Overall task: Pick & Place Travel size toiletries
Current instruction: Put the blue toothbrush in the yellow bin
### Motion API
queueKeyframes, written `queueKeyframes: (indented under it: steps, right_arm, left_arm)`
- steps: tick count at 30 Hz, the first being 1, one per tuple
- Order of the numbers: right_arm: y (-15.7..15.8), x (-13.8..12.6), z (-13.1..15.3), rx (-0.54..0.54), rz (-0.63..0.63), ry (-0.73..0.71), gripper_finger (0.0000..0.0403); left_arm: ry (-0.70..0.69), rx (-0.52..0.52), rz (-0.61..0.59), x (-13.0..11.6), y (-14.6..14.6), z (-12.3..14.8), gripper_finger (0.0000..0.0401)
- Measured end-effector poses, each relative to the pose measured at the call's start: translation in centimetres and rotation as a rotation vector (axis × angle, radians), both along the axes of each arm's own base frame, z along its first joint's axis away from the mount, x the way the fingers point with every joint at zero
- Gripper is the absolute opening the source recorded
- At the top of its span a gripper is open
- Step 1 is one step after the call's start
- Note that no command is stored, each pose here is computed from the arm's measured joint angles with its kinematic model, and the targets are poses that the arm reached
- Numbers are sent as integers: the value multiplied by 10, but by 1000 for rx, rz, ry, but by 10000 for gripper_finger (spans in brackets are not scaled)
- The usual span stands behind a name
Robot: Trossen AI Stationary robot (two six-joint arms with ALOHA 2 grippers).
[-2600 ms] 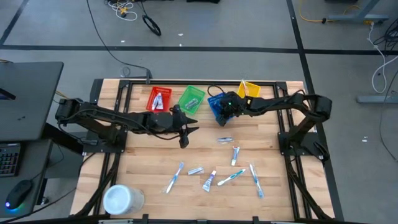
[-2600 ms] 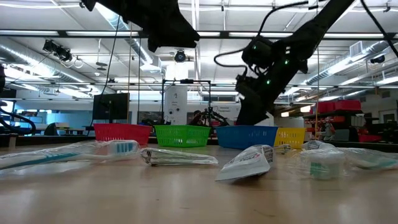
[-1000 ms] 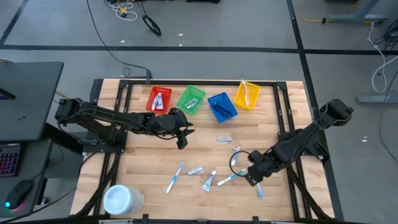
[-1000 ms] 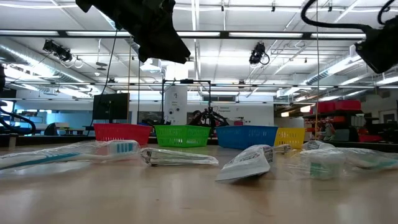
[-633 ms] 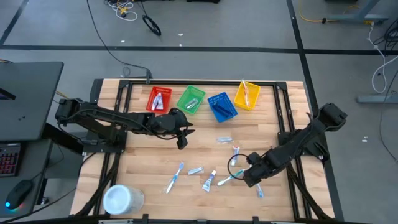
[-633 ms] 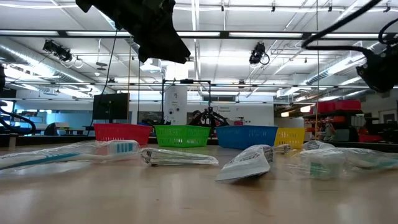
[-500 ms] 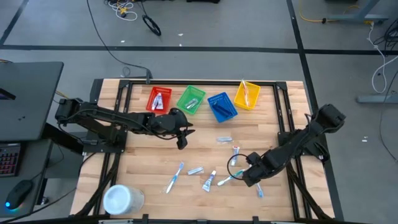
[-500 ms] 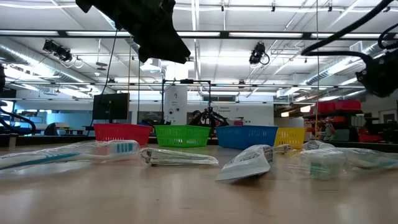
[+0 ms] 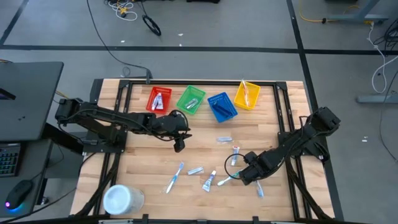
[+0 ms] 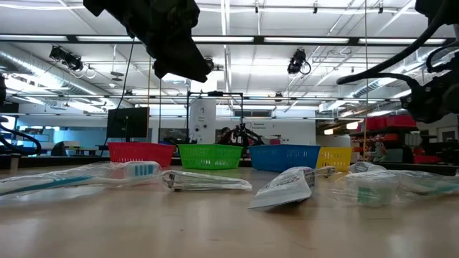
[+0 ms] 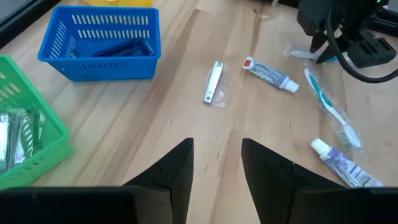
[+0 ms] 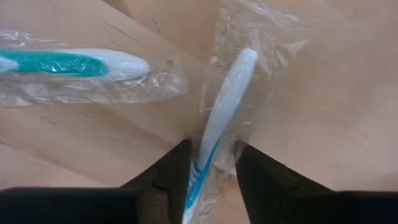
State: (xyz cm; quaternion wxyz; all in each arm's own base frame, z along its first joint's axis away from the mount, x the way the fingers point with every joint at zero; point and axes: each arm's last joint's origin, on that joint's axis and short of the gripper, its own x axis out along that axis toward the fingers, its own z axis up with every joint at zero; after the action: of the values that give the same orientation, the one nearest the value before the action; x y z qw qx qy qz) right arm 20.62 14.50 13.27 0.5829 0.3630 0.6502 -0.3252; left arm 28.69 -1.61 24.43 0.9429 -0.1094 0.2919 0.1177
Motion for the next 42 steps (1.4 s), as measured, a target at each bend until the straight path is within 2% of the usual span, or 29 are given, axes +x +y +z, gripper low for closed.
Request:
queueKeyframes:
  steps: [8,13,16,21,28,33,37,42]
  right_arm:
    - [-4,-2,0,-18,6,26,40]
    - [-9,-6,15,-9,34,-24,27]
    - [-16,-11,30,-48,28,-68,26]
    - [-37,-22,56,-184,-1,-170,25]
    - [-77,-25,84,-509,2,-366,24]
    - [-109,-19,91,-699,7,-361,23]
    - [-136,-13,92,-779,-5,-306,23]
    - [-167,-5,94,-767,23,-272,23]
  left_arm:
    - [-2,0,2,0,0,0,143]
    - [-3,4,0,0,0,0,143]
    - [-3,5,-1,0,0,0,143]
    - [-5,6,-2,0,0,0,143]
    - [-11,6,-2,1,0,1,143]
    - [-12,4,-1,1,0,1,143]
    - [-9,16,-9,1,0,1,143]
    - [-9,17,-10,1,0,1,143]
